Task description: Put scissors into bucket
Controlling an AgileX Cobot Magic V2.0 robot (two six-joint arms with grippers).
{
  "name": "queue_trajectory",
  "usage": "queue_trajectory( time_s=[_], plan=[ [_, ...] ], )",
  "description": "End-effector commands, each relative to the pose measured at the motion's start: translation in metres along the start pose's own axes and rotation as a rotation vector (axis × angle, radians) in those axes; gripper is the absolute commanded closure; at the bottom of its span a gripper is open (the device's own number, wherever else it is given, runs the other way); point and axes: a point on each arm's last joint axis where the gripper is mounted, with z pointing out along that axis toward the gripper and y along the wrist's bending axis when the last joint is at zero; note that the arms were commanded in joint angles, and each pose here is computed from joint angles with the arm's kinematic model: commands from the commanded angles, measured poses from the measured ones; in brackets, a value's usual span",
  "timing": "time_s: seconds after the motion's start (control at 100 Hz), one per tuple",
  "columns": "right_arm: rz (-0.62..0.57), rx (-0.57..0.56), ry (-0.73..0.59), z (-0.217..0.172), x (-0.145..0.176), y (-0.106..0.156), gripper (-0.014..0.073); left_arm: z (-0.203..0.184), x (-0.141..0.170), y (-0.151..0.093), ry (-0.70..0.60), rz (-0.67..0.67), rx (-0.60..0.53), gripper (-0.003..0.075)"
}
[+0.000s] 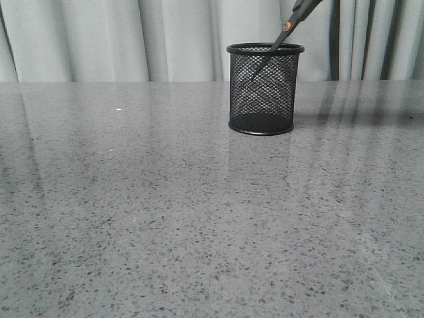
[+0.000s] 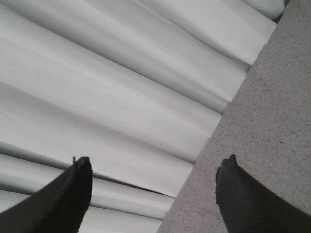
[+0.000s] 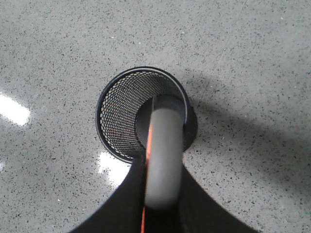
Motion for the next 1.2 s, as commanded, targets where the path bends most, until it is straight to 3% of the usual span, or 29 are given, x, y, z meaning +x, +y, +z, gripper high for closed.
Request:
queue_trajectory(
  time_s=[0.0, 0.11, 0.22, 0.43, 0.79, 0.89, 1.01, 1.08, 1.19],
  plan=[
    [-0.031, -0.008, -0.076, -0.021, -0.006, 0.010, 0.0515, -0.010, -0.007, 0.012, -0.083, -0.020, -0.080, 0.0229],
    [-0.012, -0.015, -0.064, -0.015, -0.006, 0.008, 0.0387, -0.010, -0.007, 0.012, -0.083, -0.020, -0.080, 0.0229],
    [-0.002, -0.038, -0.088, -0.014, -0.009, 0.009, 0.0329, -0.010, -0.007, 0.012, -0.083, -0.020, -0.080, 0.0229],
    [-0.019, -0.024, -0.135, -0.029, -0.015, 0.011, 0.0324, -0.010, -0.007, 0.012, -0.081, -0.018, -0.082, 0.0229],
    [-0.023, 0.039, -0.304, -0.103, -0.012, 0.023, 0.0328, -0.010, -0.007, 0.012, -0.078, -0.016, -0.084, 0.0229],
    [-0.036, 0.026, -0.345, -0.117, -0.009, 0.032, 0.0368, -0.010, -0.007, 0.012, -0.083, -0.022, -0.077, 0.0229],
    [-0.050, 0.007, -0.405, -0.133, -0.005, 0.044, 0.0480, -0.010, -0.008, 0.010, -0.099, -0.068, -0.054, 0.0250],
    [-0.051, -0.007, -0.459, -0.142, -0.004, 0.050, 0.0543, -0.010, -0.009, 0.009, -0.108, -0.152, -0.038, 0.0324],
    [-0.048, -0.016, -0.544, -0.152, 0.002, 0.057, 0.0623, -0.009, -0.009, 0.006, -0.103, -0.223, -0.005, 0.0510]
  ],
)
